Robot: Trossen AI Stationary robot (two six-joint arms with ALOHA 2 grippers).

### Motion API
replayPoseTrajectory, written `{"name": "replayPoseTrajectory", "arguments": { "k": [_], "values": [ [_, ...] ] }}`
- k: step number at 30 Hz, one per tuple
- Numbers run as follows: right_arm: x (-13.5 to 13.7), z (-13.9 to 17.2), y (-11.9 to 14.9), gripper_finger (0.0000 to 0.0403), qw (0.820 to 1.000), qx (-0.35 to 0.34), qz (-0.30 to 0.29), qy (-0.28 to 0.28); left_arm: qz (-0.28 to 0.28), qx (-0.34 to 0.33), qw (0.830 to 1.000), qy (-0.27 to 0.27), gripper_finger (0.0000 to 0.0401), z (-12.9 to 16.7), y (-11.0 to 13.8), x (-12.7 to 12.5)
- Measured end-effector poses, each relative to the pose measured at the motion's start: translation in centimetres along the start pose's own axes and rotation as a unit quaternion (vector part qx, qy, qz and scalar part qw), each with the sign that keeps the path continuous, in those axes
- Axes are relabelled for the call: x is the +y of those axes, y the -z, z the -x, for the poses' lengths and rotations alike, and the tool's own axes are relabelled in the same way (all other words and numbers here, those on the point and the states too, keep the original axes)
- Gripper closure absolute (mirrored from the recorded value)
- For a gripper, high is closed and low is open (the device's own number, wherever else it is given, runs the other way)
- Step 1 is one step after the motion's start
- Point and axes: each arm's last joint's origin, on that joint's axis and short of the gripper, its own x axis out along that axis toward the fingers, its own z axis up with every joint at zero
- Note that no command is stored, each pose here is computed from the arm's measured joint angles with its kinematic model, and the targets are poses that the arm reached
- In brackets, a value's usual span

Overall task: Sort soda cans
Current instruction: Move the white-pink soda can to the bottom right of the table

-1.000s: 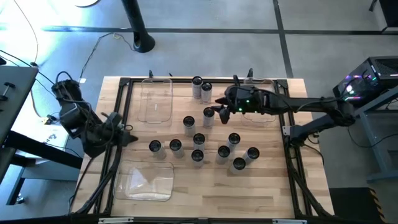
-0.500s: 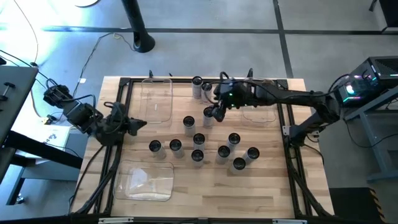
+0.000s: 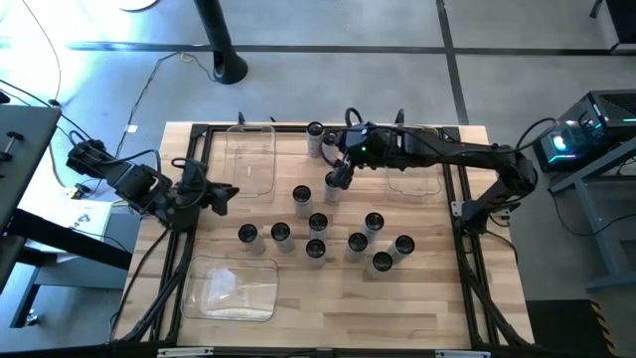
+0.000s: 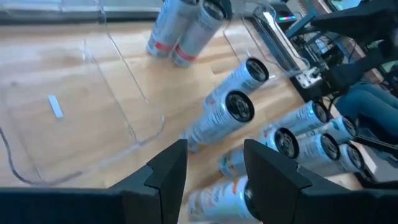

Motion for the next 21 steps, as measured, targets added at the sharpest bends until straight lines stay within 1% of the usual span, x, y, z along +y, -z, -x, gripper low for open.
{"name": "replayPoseTrajectory", "arguments": {
  "k": [4,8,10,12,16,18,21],
  "values": [
    [0.1,0.0,-0.5,0.0151,0.999,-0.024,-0.025,-0.004,-0.016,-0.016,1.0,-0.008,0.0249,-0.1,-0.2,0.1],
    [-0.2,0.0,-0.3,0.0142,0.998,-0.014,-0.062,-0.004,-0.024,-0.02,0.999,-0.013,0.0249,-0.3,-0.4,0.1],
    [-0.3,-0.1,-0.2,0.0126,0.997,-0.005,-0.072,-0.012,-0.028,-0.022,0.999,-0.016,0.0249,-0.3,-0.4,0.1],
    [-0.5,-0.2,0.0,0.0101,0.997,0.013,-0.076,-0.03,-0.031,-0.023,0.999,-0.018,0.0249,-0.4,-0.5,0.2],
    [-0.6,-0.8,0.9,0.0051,0.994,0.066,-0.079,-0.046,-0.035,-0.028,0.999,-0.025,0.0249,-0.5,-0.7,0.2],
    [-0.6,-1.3,1.2,0.0039,0.993,0.078,-0.078,-0.036,-0.036,-0.032,0.998,-0.028,0.0249,-0.6,-0.8,0.2],
    [-0.6,-1.6,1.3,0.0035,0.99,0.082,-0.116,-0.022,-0.031,-0.042,0.998,-0.02,0.0249,-0.8,-1.2,-0.1]
  ]
}}
